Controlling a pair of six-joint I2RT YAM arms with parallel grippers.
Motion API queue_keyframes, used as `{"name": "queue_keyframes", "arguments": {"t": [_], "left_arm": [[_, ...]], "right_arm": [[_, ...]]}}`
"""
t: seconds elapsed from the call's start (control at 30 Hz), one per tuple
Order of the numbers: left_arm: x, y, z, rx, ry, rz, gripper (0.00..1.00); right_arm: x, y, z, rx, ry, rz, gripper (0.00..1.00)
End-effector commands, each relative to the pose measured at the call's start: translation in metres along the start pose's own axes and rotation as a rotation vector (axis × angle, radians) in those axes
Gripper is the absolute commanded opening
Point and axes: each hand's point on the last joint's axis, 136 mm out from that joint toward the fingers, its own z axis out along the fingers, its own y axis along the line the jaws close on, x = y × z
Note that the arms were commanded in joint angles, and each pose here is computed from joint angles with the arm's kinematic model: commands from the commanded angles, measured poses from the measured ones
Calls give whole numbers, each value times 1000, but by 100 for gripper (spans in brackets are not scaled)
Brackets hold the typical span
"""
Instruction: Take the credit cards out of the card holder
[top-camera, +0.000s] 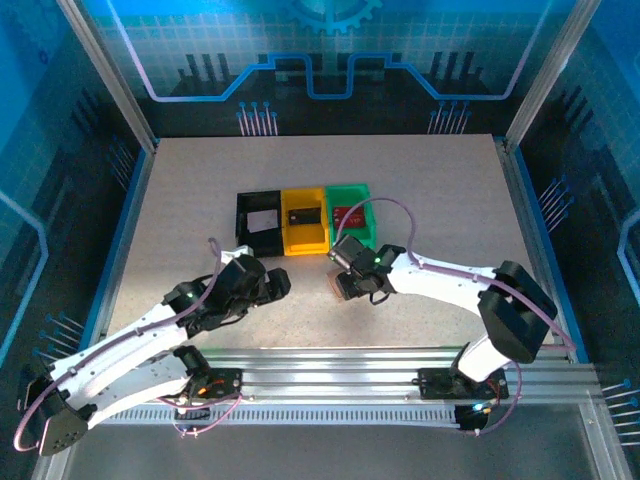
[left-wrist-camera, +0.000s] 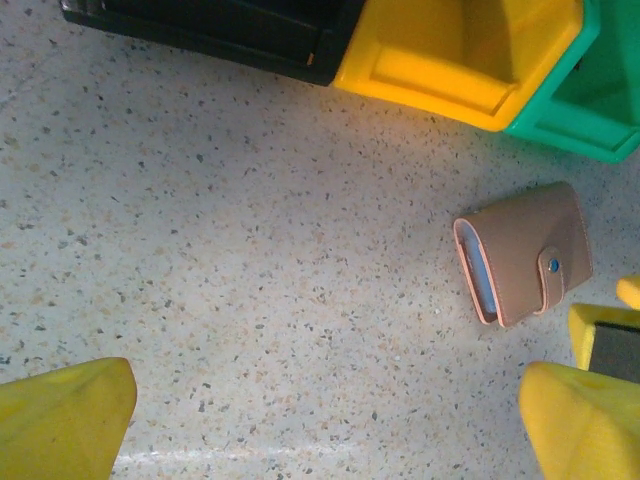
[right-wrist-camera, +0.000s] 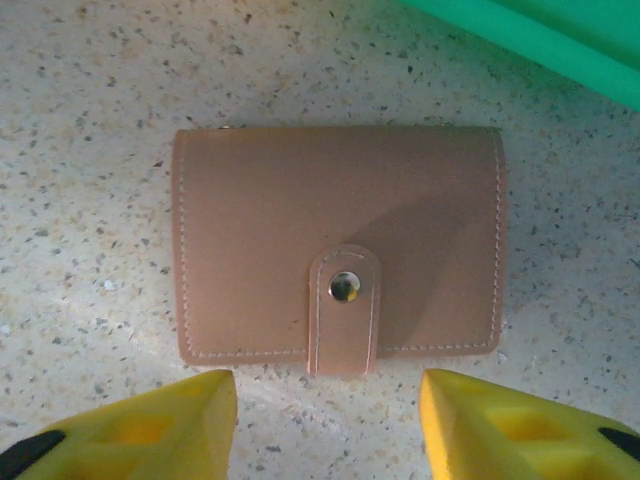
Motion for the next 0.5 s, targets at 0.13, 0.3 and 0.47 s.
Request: {"name": "queue_keyframes", "arguments": {"t": [0.13, 0.3, 0.47], "left_arm": [[9, -1, 8, -33, 9, 20, 99], [11, -6, 10, -28, 8, 35, 99], [15, -9, 14, -33, 21, 50, 99]], "right_arm": [[-9, 0, 14, -36, 43, 16, 49], [-9, 0, 23, -26, 65, 4, 46], [-3, -8, 34, 3, 86, 12, 43]]}}
